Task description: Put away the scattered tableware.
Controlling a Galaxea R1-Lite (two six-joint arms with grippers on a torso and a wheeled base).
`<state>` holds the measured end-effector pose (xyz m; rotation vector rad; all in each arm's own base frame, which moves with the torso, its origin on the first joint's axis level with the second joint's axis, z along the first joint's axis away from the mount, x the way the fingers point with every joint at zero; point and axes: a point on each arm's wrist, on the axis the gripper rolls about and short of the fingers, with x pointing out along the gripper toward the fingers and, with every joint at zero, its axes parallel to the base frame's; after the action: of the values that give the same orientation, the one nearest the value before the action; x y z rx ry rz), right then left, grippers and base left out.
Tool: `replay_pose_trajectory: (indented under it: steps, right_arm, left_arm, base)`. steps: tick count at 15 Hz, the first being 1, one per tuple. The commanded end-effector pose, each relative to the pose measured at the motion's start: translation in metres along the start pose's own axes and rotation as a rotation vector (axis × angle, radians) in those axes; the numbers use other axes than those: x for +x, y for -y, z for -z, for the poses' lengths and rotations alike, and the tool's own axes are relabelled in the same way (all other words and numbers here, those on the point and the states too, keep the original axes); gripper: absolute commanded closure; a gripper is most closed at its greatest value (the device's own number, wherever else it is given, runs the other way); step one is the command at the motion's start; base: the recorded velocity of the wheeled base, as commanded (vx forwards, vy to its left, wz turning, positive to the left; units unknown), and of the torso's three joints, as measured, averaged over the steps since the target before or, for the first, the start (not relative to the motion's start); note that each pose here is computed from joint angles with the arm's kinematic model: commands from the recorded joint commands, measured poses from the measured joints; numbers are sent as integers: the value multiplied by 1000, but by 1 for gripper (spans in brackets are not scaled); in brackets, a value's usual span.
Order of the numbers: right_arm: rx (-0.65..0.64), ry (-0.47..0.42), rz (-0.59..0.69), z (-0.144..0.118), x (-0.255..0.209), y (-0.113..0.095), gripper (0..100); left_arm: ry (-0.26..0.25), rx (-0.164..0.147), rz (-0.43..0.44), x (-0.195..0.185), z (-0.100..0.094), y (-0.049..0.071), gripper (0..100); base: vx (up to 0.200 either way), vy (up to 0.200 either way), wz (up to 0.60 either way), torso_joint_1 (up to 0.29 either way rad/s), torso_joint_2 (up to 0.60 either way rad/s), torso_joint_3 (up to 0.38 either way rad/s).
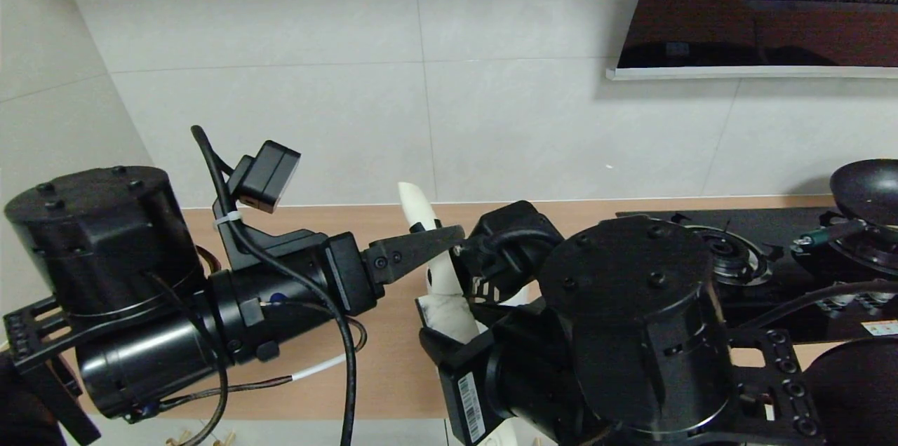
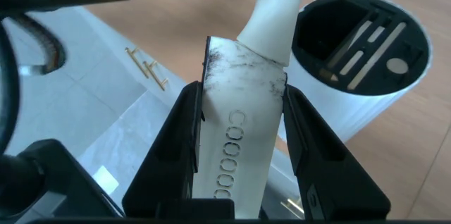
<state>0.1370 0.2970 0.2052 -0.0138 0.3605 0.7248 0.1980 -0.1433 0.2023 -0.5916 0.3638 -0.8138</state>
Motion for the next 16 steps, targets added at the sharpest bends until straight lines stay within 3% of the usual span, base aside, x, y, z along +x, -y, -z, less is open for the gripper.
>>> replay_pose_trajectory:
  steps: [1, 5, 6, 8, 16]
  right_arm:
    - [-5, -6, -10, 2, 0, -4, 100]
    - [2, -4, -28, 3, -4, -9, 100]
    - [2, -3, -30, 2, -4, -10, 100]
    - [3, -1, -29, 2, -5, -10, 100]
    - [13, 20, -32, -1, -11, -7, 100]
  left_arm:
    - [-4, -3, -10, 3, 2, -2, 0]
    - [-7, -4, -22, 5, 4, -4, 0]
    - [-9, -3, -20, 6, 5, -3, 100]
    - [-12, 13, -16, 4, 5, -3, 100]
    - [-5, 12, -14, 4, 3, -1, 100]
  base:
    - [0, 0, 0, 0, 0, 0]
    - [0, 0, 0, 0, 0, 0]
    - [0, 0, 0, 0, 0, 0]
    - [0, 0, 0, 0, 0, 0]
    - [0, 0, 0, 0, 0, 0]
